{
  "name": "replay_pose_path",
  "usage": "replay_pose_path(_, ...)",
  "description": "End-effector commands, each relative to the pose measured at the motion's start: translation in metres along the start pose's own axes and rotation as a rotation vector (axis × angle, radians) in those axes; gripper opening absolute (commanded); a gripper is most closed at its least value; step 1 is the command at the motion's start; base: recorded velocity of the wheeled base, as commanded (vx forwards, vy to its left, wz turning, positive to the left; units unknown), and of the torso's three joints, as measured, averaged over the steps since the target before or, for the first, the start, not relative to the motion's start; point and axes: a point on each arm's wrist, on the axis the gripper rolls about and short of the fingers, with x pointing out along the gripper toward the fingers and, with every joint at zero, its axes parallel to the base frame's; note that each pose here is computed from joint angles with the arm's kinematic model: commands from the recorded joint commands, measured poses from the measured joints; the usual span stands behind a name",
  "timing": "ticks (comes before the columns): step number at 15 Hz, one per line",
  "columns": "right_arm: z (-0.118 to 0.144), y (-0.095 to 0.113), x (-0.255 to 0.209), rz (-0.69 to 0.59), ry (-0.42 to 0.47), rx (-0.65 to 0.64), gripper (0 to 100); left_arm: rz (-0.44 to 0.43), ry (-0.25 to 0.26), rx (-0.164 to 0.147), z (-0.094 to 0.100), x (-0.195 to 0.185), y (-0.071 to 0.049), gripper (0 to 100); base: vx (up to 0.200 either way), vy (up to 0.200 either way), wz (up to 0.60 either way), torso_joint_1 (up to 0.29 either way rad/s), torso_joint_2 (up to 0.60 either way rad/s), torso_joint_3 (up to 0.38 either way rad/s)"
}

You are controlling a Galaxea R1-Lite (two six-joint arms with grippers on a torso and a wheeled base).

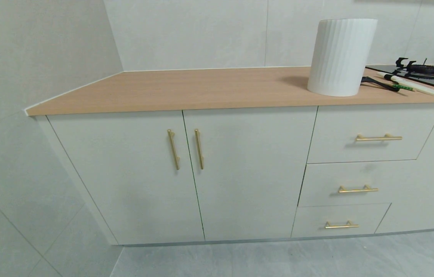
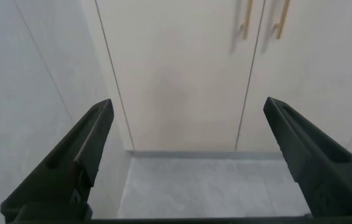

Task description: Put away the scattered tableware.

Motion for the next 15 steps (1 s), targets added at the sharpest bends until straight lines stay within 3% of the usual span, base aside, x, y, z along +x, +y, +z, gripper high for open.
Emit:
replay_pose_path(1,0.0000,0.0000,0.0002,0.001,0.004,0.001,100,-0.005,0.000,-0.013,-0.0002,0.0001,-0.0001,100,0.000,0.000,0.00,0.000,0.00,0.000)
replay_pose_path(4,0.0000,0.0000,0.0002,0.001,0.004,-0.001,100,-0.004,0.002,-0.031,-0.0004,0.0001,-0.0001,100,0.000,0.000,0.00,0.000,0.00,0.000)
replay_pose_path(15,0.0000,0.0003,0.0002,0.013,0.003,0.001,100,-0.004,0.002,-0.036,-0.0004,0.0001,-0.0001,100,0.000,0.000,0.00,0.000,0.00,0.000)
